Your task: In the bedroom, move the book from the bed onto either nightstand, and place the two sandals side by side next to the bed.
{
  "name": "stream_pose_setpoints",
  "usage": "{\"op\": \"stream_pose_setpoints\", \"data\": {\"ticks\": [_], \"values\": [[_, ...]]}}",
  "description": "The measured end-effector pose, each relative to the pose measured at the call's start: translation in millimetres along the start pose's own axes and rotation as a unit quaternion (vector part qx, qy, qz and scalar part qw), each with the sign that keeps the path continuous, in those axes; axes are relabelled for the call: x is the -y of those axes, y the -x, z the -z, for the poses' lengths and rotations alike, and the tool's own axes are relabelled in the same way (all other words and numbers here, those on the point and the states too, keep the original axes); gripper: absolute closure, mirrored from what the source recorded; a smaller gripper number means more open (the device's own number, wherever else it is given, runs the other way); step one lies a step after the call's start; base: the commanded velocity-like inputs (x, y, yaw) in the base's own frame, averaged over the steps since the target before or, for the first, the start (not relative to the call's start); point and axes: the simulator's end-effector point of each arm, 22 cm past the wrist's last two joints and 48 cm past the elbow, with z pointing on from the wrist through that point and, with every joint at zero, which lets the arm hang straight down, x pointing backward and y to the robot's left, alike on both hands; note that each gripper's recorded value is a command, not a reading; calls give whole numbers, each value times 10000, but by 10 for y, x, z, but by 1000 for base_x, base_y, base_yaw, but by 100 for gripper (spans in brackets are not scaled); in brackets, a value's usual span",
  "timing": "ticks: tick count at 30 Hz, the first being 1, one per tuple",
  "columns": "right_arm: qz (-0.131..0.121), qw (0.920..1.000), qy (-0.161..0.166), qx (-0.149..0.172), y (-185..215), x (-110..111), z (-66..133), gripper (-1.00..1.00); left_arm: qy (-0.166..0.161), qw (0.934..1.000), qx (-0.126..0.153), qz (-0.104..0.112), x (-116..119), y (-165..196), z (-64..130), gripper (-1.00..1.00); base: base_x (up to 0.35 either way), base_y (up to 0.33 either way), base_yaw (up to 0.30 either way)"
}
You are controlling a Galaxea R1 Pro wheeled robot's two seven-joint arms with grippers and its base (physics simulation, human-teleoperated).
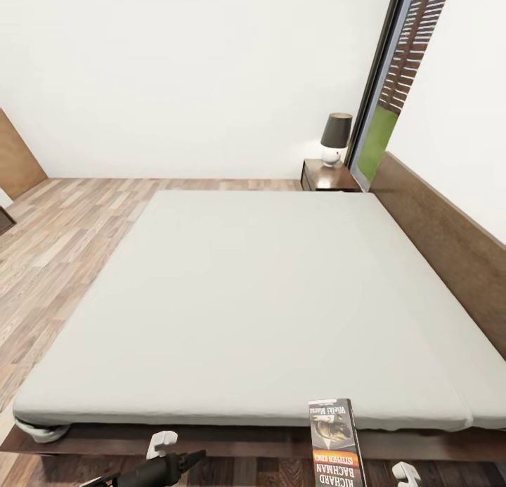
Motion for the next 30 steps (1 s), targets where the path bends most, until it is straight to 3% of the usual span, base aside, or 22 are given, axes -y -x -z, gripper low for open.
{"op": "stream_pose_setpoints", "data": {"ticks": [30], "values": [[170,9997,50,171,148,-103,59,100,-74,9997,146,-176,130,164,32,-100,0,0,0]]}}
